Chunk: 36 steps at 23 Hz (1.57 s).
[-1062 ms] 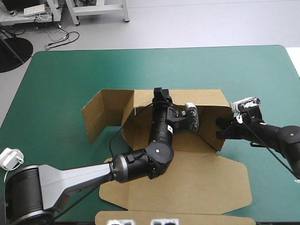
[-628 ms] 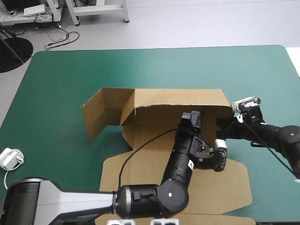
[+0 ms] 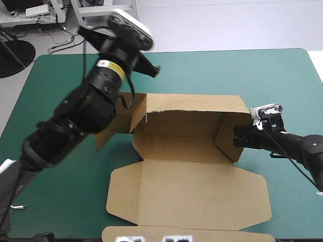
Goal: Fold the box
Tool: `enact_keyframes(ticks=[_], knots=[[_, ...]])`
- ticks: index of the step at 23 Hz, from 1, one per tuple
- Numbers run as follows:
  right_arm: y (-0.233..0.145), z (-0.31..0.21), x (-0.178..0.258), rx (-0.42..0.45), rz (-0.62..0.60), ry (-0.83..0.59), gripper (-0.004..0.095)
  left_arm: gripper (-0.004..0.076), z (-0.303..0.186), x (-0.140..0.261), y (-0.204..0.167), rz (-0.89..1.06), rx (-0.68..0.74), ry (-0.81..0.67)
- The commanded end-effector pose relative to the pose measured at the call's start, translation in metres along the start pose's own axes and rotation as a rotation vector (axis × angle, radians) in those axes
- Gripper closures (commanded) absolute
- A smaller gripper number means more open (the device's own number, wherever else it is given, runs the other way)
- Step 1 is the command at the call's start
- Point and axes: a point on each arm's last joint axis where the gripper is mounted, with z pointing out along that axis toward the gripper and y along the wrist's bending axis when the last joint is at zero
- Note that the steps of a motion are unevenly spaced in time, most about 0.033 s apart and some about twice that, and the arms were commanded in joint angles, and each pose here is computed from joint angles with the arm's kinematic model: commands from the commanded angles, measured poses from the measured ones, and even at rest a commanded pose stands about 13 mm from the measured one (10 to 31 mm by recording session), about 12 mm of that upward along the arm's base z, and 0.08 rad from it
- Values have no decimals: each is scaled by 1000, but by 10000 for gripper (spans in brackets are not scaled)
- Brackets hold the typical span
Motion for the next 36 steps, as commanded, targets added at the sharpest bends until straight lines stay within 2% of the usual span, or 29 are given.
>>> enact_keyframes(ticks=[1,4,8,11,15,19,21,26,28,30,32,36], knots=[[9,-2,-1,-80,36,22,908,724,-2,14,75,-156,-59,55],[7,-7,-9,-48,59,68,908,724,10,60,124,-315,-74,234],[11,-24,-48,-4,73,106,908,724,3,121,178,-502,-91,467],[23,-18,-73,0,62,238,908,724,-6,155,197,-600,-144,592],[30,5,-93,18,65,379,908,724,-13,192,194,-643,-80,771],[30,35,-109,-25,61,475,908,724,-8,224,173,-658,29,890],[26,50,-116,-23,70,481,908,724,-5,237,163,-673,87,922],[9,85,-134,20,89,426,896,724,-1,252,151,-713,130,930],[5,92,-137,38,111,416,831,724,-1,250,150,-721,138,917],[2,91,-140,71,76,419,584,724,1,249,151,-726,134,898],[5,84,-150,66,58,408,484,724,1,249,151,-721,138,896],[21,50,-189,62,19,350,488,724,1,250,151,-712,143,896]])
